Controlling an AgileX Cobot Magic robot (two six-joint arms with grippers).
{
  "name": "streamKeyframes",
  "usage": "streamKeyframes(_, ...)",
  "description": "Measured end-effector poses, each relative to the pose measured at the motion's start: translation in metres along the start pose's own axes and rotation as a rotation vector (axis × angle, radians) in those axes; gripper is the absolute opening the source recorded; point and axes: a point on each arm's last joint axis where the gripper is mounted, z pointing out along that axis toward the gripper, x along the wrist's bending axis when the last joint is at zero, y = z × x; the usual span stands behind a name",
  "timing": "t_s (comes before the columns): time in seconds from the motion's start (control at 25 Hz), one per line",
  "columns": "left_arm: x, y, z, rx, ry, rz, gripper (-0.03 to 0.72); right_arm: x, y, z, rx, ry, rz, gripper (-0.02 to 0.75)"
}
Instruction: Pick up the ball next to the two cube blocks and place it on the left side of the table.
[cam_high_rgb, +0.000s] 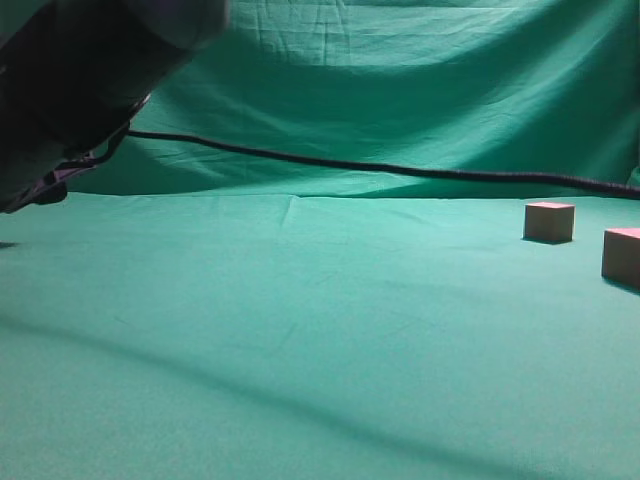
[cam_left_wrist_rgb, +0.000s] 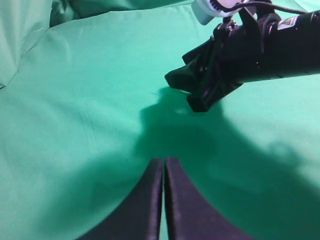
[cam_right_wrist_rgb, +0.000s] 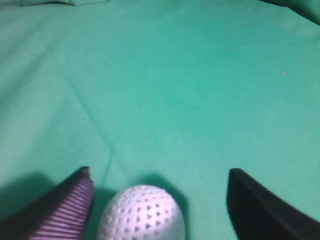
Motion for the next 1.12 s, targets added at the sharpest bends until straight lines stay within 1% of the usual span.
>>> streamKeyframes(0.08,0.0,0.0,0.0,0.0,0.0,0.0,0.0,-0.001,0.009,-0.004,-0.005,0.016,0.006,0.623)
streamKeyframes(0.12,0.0,0.0,0.0,0.0,0.0,0.0,0.0,-0.004,0.015,-0.007,-0.004,0.028,0.013,0.607)
streamKeyframes(0.16,0.0,0.0,0.0,0.0,0.0,0.0,0.0,-0.008,0.025,-0.011,-0.01,0.042,0.019,0.607)
streamKeyframes(0.28,0.0,0.0,0.0,0.0,0.0,0.0,0.0,-0.025,0.068,-0.034,-0.045,0.081,0.033,0.607)
streamKeyframes(0.32,0.0,0.0,0.0,0.0,0.0,0.0,0.0,-0.032,0.085,-0.044,-0.057,0.099,0.051,0.647)
streamKeyframes(0.36,0.0,0.0,0.0,0.0,0.0,0.0,0.0,-0.038,0.102,-0.056,-0.067,0.121,0.082,0.629)
streamKeyframes(0.4,0.0,0.0,0.0,0.0,0.0,0.0,0.0,-0.045,0.116,-0.068,-0.06,0.156,0.128,0.629)
streamKeyframes(0.48,0.0,0.0,0.0,0.0,0.0,0.0,0.0,-0.063,0.138,-0.094,-0.011,0.215,0.205,0.509)
streamKeyframes(0.56,0.0,0.0,0.0,0.0,0.0,0.0,0.0,-0.081,0.149,-0.12,0.101,0.262,0.244,0.381)
streamKeyframes(0.6,0.0,0.0,0.0,0.0,0.0,0.0,0.0,-0.091,0.153,-0.134,0.164,0.273,0.267,0.298)
streamKeyframes(0.68,0.0,0.0,0.0,0.0,0.0,0.0,0.0,-0.111,0.158,-0.162,0.287,0.257,0.296,0.13)
streamKeyframes(0.8,0.0,0.0,0.0,0.0,0.0,0.0,0.0,-0.133,0.161,-0.199,0.456,0.208,0.316,0.0)
streamKeyframes(0.88,0.0,0.0,0.0,0.0,0.0,0.0,0.0,-0.139,0.166,-0.22,0.536,0.152,0.294,0.0)
streamKeyframes(0.92,0.0,0.0,0.0,0.0,0.0,0.0,0.0,-0.142,0.171,-0.23,0.55,0.101,0.286,0.0)
streamKeyframes(1.0,0.0,0.0,0.0,0.0,0.0,0.0,0.0,-0.147,0.18,-0.25,0.568,-0.003,0.276,0.0)
streamKeyframes(1.12,0.0,0.0,0.0,0.0,0.0,0.0,0.0,-0.146,0.201,-0.293,0.543,-0.106,0.244,0.0)
